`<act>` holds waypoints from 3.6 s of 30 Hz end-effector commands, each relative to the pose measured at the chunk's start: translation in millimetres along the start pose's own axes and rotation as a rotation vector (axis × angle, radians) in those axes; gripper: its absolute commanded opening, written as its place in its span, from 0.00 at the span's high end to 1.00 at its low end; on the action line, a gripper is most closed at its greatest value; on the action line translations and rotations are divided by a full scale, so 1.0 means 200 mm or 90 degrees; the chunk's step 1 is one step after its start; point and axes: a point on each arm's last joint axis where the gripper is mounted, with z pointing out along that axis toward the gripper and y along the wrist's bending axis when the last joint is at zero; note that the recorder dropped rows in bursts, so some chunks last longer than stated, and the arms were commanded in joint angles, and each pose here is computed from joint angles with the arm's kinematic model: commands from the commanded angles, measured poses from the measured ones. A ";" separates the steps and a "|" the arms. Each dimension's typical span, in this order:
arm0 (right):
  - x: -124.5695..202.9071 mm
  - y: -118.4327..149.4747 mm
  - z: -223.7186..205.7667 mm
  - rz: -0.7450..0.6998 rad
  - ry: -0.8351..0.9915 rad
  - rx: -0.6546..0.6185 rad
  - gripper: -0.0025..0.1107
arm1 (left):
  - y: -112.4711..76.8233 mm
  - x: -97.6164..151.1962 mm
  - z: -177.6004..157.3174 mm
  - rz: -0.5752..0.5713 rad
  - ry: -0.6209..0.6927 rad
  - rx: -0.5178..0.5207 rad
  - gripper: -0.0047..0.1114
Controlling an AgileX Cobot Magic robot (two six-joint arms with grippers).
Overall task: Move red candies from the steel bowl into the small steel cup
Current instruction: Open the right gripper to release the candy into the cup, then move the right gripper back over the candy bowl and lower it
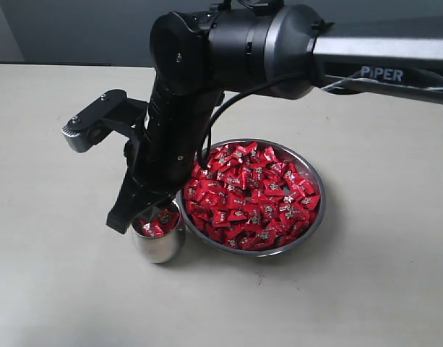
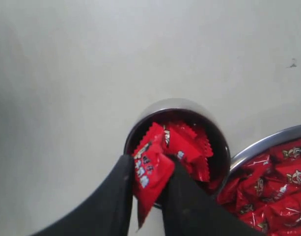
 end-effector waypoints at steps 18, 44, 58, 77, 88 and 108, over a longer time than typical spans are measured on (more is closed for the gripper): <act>0.00 -0.01 0.00 0.002 0.000 0.006 0.99 | 0.00 0.00 0.00 -0.001 -0.002 -0.001 0.96; 0.01 -0.01 0.00 0.004 0.008 0.013 0.99 | 0.00 0.00 0.00 -0.001 -0.002 -0.001 0.96; 0.01 -0.01 0.00 0.003 0.010 0.017 0.73 | 0.00 0.00 0.00 -0.001 -0.002 -0.001 0.96; -0.01 -0.09 -0.17 0.002 -0.007 0.163 0.73 | 0.00 0.00 0.00 -0.001 -0.002 -0.001 0.96; 0.08 -0.42 -0.56 0.225 -0.277 0.293 0.98 | 0.00 0.00 0.00 -0.001 -0.002 -0.001 0.96; 0.51 -0.55 -0.49 0.354 -0.283 0.312 0.98 | 0.00 0.00 0.00 -0.001 -0.002 -0.001 0.96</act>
